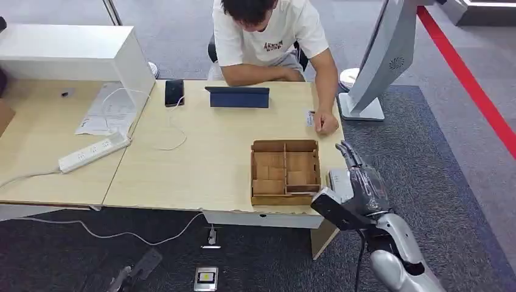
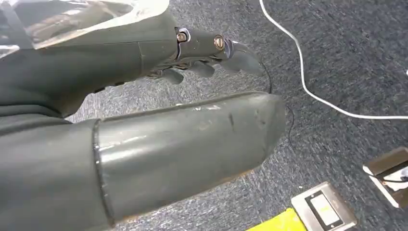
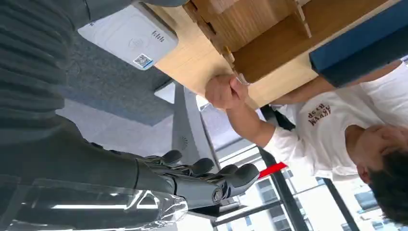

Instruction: Pass the card to the sensor for recognition and then transmit it.

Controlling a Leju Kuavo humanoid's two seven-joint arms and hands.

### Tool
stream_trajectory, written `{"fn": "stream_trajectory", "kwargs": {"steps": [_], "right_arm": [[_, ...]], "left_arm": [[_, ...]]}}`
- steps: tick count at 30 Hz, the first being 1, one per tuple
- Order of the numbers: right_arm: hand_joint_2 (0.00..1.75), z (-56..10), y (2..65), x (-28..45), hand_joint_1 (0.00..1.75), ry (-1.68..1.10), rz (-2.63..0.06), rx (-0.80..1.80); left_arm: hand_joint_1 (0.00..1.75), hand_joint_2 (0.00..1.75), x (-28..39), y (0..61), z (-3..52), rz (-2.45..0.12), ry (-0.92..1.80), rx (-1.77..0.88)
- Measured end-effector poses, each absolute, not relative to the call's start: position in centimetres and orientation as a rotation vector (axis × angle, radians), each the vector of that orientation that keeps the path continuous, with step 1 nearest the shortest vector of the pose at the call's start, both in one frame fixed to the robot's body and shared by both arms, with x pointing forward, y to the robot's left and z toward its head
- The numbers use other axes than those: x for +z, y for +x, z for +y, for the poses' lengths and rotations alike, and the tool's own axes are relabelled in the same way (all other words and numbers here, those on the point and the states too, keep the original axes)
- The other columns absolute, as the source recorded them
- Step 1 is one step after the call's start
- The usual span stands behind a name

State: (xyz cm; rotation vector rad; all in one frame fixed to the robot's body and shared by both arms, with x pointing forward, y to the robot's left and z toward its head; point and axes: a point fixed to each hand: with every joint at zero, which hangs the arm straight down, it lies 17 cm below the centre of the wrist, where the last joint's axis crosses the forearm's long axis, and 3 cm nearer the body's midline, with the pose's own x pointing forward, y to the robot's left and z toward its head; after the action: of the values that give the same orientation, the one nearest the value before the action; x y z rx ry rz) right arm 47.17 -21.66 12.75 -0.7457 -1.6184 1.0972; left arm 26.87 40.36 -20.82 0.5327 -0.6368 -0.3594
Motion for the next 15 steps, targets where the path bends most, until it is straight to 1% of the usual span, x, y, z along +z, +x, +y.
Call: {"fn": "stream_trajectory", "kwargs": {"steps": [7, 15], "right_arm": [[1.75, -21.4, 47.1, 10.0, 0.0, -0.738, -1.586, 1.075], [1.75, -20.4, 47.5, 7.5, 0.0, -0.734, -1.545, 1.111]], "left_arm": [[0.0, 0.0, -20.9, 26.8, 40.3, -0.632, 0.522, -0.322], [0.0, 0.0, -20.9, 26.8, 40.3, -0.631, 0.515, -0.298]]}}
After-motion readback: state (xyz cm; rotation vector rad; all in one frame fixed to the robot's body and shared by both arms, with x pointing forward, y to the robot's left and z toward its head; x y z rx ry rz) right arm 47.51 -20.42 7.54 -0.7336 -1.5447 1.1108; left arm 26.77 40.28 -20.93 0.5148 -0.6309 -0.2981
